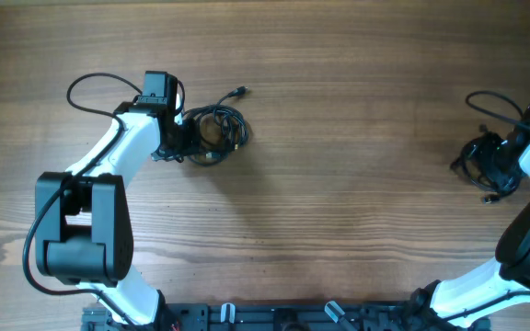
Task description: Untangle cables
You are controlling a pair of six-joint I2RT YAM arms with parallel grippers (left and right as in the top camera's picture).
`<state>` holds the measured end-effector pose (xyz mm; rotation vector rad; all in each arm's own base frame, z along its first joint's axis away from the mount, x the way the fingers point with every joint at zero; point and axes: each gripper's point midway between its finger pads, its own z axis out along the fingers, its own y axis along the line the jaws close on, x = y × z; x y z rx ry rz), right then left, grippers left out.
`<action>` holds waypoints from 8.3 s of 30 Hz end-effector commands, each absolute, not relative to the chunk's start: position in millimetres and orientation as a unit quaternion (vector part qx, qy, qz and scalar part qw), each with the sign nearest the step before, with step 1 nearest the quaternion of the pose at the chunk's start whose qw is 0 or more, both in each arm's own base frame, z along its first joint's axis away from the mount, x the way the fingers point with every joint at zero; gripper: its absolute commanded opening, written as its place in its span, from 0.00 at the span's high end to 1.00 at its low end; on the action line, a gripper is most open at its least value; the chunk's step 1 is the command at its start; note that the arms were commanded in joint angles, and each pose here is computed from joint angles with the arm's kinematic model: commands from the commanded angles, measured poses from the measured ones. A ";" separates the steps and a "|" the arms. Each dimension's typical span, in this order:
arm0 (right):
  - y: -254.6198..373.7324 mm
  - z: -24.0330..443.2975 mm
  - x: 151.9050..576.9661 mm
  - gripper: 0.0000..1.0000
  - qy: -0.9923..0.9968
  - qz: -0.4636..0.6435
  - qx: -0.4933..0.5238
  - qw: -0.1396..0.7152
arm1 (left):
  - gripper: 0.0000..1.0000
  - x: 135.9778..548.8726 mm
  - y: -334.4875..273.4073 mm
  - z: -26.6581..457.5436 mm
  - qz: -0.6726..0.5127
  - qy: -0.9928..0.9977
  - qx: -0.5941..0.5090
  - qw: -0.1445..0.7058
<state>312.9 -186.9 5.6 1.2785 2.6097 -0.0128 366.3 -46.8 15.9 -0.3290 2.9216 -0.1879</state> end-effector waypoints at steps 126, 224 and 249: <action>105.9 86.6 383.1 0.22 0.975 0.214 0.014 0.051 | 0.71 282.8 -166.3 -20.7 -0.109 0.983 0.132 -0.064; 308.1 55.2 301.6 0.74 0.925 0.330 -0.135 0.131 | 0.79 316.6 -98.0 25.3 -0.154 0.985 -0.081 -0.010; 232.1 35.6 317.6 0.54 0.952 0.296 -0.026 0.070 | 0.66 300.4 -158.2 59.9 -0.085 0.993 -0.010 0.078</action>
